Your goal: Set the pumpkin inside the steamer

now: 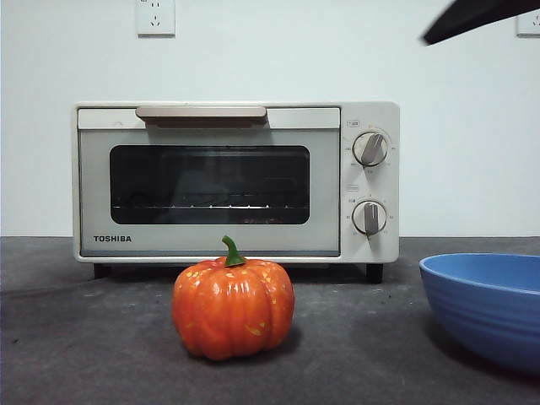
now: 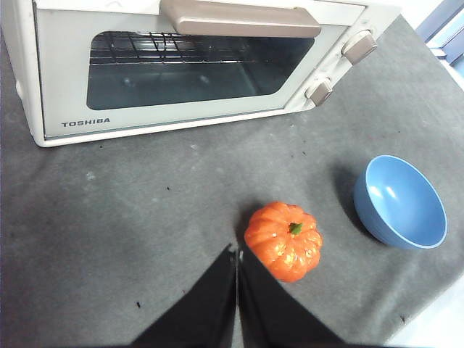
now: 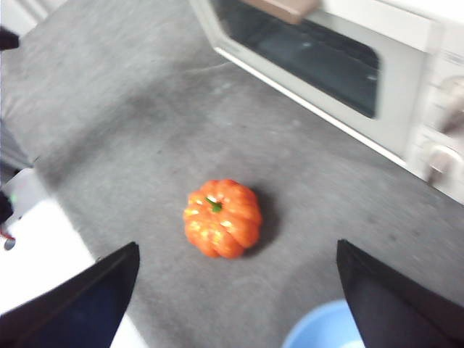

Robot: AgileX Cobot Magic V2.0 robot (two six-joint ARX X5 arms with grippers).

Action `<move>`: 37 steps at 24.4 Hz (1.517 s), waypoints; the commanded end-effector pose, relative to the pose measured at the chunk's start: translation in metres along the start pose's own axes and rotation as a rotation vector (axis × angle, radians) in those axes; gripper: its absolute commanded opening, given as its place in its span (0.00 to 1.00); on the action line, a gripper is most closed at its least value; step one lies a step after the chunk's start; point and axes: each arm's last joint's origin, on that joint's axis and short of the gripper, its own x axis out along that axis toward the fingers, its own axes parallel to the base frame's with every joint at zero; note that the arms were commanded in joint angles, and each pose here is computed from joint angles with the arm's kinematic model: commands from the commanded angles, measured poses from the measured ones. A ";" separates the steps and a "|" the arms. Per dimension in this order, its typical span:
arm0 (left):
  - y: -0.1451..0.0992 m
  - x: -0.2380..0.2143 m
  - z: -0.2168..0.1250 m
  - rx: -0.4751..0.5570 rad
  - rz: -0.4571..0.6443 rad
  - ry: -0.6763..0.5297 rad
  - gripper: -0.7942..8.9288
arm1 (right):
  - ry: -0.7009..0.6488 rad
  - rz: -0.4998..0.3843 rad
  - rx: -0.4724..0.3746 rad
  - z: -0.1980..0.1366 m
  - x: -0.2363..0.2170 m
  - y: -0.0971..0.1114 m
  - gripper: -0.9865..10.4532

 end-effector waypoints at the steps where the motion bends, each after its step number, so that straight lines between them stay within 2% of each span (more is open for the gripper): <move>1: -0.003 -0.003 0.006 0.028 -0.009 -0.021 0.10 | 0.031 0.023 -0.022 0.008 0.019 0.006 0.47; 9: -0.003 -0.003 0.006 0.028 -0.009 -0.021 0.10 | 0.139 0.046 -0.085 0.008 0.081 0.023 0.47; 17: -0.003 -0.003 0.006 0.028 -0.009 -0.021 0.10 | 0.212 0.017 -0.134 -0.001 0.140 0.034 0.47; 25: -0.002 -0.003 0.006 0.028 -0.009 -0.021 0.10 | 0.297 -0.023 -0.143 -0.018 0.188 0.032 0.51; 29: -0.002 -0.003 0.006 0.028 -0.009 -0.021 0.10 | 0.309 -0.063 -0.149 -0.023 0.202 0.029 0.52; 37: -0.002 -0.003 0.006 0.031 -0.009 -0.021 0.10 | 0.359 -0.084 -0.144 -0.034 0.220 0.023 0.52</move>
